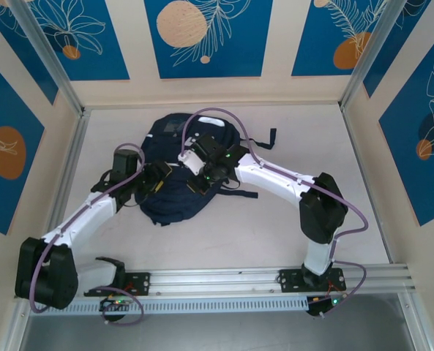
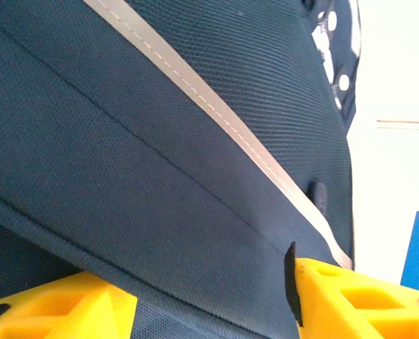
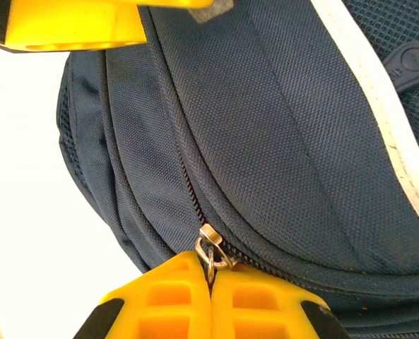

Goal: Pack books, pencil case, and school supplies into a backpack

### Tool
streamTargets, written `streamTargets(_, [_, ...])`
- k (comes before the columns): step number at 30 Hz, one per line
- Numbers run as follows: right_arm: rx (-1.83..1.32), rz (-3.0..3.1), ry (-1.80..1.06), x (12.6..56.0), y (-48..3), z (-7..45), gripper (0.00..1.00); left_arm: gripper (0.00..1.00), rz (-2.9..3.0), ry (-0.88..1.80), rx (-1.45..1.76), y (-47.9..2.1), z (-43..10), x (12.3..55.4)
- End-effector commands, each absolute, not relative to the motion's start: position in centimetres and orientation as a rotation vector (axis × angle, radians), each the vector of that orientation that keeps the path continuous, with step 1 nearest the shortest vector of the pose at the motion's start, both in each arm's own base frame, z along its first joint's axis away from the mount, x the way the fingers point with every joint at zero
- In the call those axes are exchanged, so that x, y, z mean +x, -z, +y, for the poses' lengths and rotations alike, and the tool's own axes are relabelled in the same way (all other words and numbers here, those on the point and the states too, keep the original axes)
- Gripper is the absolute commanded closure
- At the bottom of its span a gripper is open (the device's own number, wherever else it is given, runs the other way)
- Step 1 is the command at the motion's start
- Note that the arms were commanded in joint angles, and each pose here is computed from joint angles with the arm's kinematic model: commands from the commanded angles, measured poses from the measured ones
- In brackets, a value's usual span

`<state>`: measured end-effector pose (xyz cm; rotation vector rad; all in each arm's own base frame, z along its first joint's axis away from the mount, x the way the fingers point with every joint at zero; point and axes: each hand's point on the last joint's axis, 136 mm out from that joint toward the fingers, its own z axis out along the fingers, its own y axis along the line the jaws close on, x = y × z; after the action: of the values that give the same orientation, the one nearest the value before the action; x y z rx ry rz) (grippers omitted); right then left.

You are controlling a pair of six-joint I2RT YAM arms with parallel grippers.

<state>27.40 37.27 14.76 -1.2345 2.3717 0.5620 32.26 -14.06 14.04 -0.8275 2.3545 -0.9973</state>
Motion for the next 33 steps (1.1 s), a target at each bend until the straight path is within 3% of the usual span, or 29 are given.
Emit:
streamTargets(1, [-1.232, 2.297, -0.660, 26.6, -16.7, 39.8, 1.00, 0.50, 2.324, 1.019, -0.846, -14.3, -14.3, 33.5])
streamTargets(4, [-1.214, 2.323, -0.614, 26.6, -16.3, 39.1, 1.00, 0.66, 2.364, 0.953, -0.850, -13.2, -13.8, 33.2])
streamTargets(6, [-1.201, 2.342, -0.564, 26.8, -16.0, 38.2, 1.00, 0.83, 2.390, 0.908, -0.839, -12.6, -13.5, 33.1])
streamTargets(7, [-1.200, 2.347, -0.544, 26.8, -15.9, 37.7, 1.00, 0.96, 2.407, 0.877, -0.833, -12.2, -13.3, 32.9])
streamTargets(8, [-1.197, 2.357, -0.518, 26.9, -15.6, 37.0, 1.00, 1.00, 2.424, 0.848, -0.820, -11.9, -13.0, 32.8])
streamTargets(19, [-1.002, 2.448, -0.343, 32.4, -14.7, 29.2, 1.00, 1.00, 2.502, 0.764, -0.688, -10.8, -12.5, 31.2])
streamTargets(29, [-0.591, 2.586, -0.135, 39.1, -13.8, 24.7, 1.00, 1.00, 2.566, 0.907, -0.414, -11.7, -16.2, 31.4])
streamTargets(33, [-0.569, 2.611, -0.233, 38.9, -14.1, 24.1, 0.98, 1.00, 2.572, 0.933, -0.340, -12.6, -17.1, 32.1])
